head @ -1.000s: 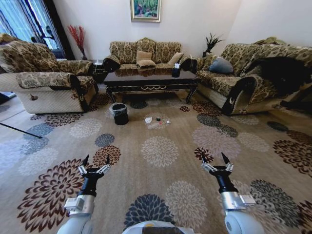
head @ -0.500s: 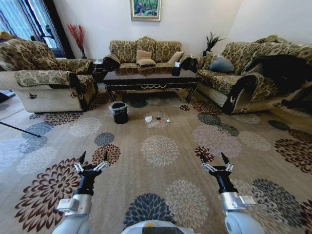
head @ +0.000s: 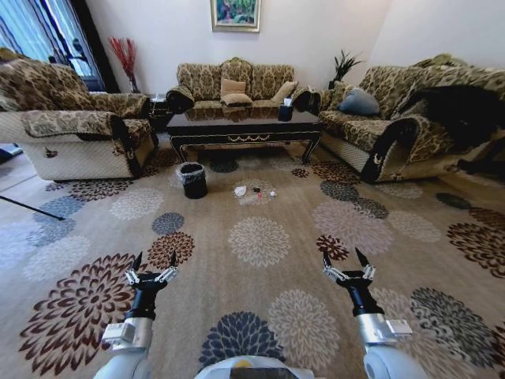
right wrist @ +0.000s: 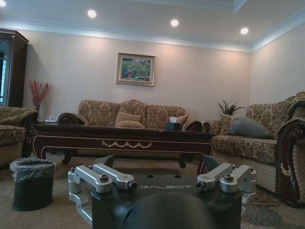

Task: Move to the front of the table and pick up the trash from the floor, then place it into the trash bin.

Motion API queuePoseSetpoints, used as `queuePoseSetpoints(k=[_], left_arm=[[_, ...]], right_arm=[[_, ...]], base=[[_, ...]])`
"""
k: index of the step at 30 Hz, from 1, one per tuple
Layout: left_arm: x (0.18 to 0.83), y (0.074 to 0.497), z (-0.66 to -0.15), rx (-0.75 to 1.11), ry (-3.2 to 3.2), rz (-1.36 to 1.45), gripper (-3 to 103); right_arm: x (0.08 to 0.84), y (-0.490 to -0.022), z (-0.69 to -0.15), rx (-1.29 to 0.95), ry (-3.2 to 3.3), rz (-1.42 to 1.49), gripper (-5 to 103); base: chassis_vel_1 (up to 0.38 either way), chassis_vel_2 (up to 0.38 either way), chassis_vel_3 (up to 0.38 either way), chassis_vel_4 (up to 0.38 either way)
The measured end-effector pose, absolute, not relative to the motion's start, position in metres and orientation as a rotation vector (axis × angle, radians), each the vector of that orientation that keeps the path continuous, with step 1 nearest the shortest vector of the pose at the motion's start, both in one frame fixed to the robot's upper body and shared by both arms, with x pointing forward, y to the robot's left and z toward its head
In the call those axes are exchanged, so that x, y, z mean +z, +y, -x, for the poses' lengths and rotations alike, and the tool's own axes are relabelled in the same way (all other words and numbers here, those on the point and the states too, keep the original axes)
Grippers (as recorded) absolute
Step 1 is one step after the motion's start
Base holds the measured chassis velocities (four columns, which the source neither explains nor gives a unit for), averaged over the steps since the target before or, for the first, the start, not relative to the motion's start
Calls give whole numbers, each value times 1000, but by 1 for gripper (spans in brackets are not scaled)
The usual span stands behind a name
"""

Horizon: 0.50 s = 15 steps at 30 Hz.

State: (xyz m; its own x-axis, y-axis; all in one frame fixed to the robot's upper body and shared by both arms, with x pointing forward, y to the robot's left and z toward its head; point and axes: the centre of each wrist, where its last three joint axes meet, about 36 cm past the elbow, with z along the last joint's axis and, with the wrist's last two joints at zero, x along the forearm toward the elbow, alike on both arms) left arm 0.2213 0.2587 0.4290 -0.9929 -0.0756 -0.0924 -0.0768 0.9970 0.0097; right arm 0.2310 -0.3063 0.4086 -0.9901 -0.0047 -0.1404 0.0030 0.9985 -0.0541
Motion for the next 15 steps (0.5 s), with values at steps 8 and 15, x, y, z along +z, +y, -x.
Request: queuePoseSetpoints(k=[8, 15], left_arm=[[439, 256, -218, 29, 3026, 107, 100], [440, 254, -218, 30, 3025, 99, 100]], right_arm=[[408, -306, -232, -80, 2997, -3, 100], [405, -307, -233, -77, 3001, -6, 100]], base=[[0, 0, 0, 0], [0, 0, 0, 0]])
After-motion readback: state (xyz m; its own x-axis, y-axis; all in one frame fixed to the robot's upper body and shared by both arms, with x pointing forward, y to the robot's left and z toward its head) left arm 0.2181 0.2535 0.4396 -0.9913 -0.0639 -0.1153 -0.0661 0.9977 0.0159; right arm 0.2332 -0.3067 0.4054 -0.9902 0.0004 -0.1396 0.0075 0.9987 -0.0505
